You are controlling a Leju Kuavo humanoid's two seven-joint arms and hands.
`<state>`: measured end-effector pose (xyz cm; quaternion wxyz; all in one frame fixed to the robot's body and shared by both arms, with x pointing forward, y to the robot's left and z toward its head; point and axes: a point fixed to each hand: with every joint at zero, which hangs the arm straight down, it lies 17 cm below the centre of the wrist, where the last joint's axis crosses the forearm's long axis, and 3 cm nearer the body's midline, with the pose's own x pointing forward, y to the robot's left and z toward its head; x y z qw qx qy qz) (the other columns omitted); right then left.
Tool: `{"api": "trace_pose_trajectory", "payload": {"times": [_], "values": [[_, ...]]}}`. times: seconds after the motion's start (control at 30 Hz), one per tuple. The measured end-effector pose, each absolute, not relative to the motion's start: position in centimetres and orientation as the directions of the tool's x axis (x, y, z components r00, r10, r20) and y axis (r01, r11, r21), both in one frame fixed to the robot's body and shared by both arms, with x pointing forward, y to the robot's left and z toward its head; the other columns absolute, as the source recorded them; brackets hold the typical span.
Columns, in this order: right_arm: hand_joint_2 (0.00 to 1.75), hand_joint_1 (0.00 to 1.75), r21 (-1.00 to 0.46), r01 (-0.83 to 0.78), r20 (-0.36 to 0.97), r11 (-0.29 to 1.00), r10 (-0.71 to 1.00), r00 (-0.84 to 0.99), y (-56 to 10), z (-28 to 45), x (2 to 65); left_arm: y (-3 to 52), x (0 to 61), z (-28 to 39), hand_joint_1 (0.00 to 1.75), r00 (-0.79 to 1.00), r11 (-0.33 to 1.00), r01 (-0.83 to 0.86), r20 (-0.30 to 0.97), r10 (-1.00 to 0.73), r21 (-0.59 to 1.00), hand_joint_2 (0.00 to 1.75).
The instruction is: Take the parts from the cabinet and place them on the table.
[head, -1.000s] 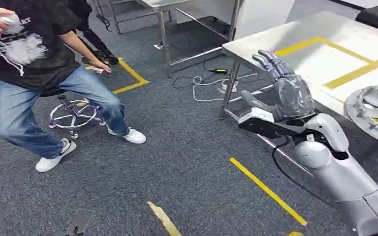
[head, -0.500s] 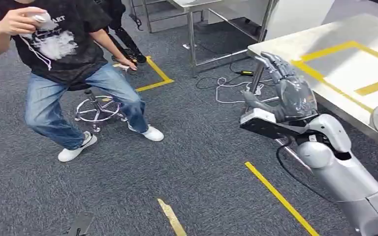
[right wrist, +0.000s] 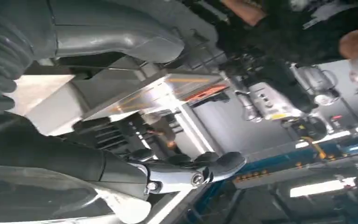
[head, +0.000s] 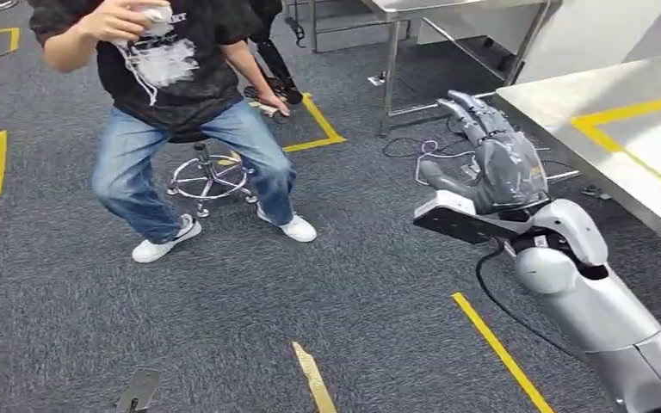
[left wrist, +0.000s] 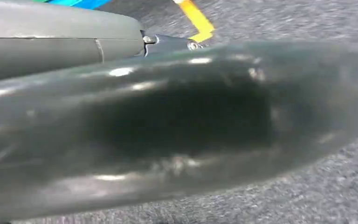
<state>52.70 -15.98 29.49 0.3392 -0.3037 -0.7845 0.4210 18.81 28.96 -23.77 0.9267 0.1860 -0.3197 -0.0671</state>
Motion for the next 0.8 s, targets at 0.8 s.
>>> {"api": "trace_pose_trajectory", "payload": {"times": [0.8], "values": [[1.75, 0.00, -0.868, 0.187, 0.280, 0.460, 0.764, -0.582, -16.18, 29.15, 52.61, 29.17, 18.77, -23.77, 0.00, 0.787, 0.920, 0.005, 0.566, -0.246, 0.393, 0.00]]}}
